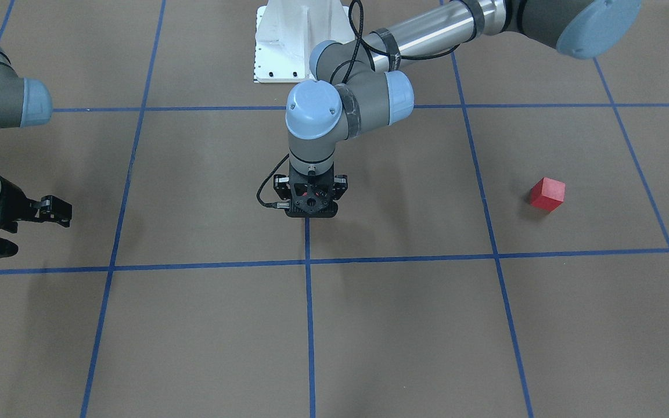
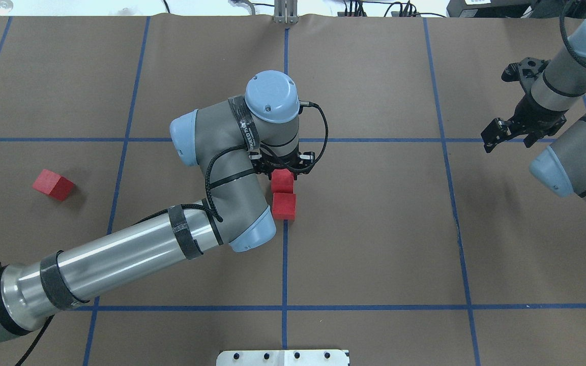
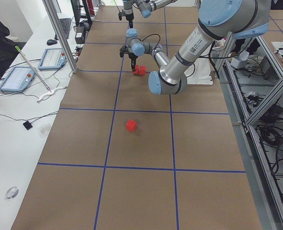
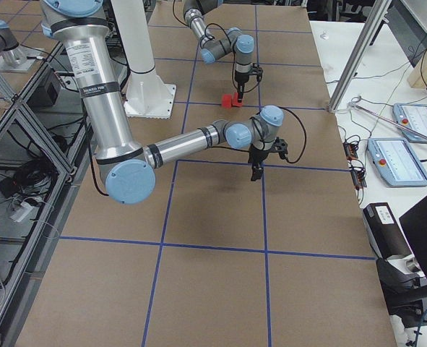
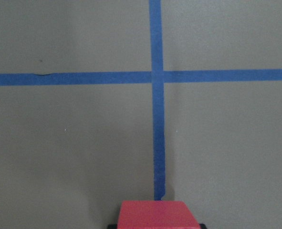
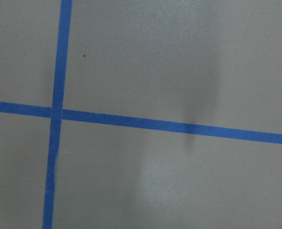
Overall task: Form red blocks into L shape at center
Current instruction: 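Lower and press the cube against the placed cube with the left gripper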
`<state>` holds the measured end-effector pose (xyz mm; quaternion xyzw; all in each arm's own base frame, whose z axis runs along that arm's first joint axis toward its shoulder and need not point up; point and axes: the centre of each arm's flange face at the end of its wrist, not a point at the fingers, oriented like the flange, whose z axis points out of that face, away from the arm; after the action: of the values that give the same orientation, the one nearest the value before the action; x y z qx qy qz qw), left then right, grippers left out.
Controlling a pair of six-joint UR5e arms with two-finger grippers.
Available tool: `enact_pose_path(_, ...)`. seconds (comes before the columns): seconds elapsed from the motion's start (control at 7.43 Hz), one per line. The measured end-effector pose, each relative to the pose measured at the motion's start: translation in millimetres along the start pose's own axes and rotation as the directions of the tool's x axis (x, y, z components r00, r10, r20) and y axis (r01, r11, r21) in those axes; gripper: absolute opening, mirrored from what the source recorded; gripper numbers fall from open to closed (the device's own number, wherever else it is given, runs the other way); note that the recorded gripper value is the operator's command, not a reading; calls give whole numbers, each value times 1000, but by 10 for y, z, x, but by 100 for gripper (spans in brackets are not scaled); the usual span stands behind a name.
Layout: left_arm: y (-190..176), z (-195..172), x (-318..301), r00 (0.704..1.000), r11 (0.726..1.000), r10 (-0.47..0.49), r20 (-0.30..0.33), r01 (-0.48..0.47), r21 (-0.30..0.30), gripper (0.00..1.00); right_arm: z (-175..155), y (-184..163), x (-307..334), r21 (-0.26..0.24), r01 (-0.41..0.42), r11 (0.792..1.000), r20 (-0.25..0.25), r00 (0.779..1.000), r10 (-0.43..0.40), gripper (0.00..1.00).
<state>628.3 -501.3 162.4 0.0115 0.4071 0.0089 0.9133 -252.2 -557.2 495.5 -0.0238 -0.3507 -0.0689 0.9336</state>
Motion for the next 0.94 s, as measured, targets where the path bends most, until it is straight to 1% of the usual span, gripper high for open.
enact_pose_path(0.94,42,14,14,1000,1000,5,-2,-5,-4,0,0,0,0,0,1,1000,0,1000,-1,100)
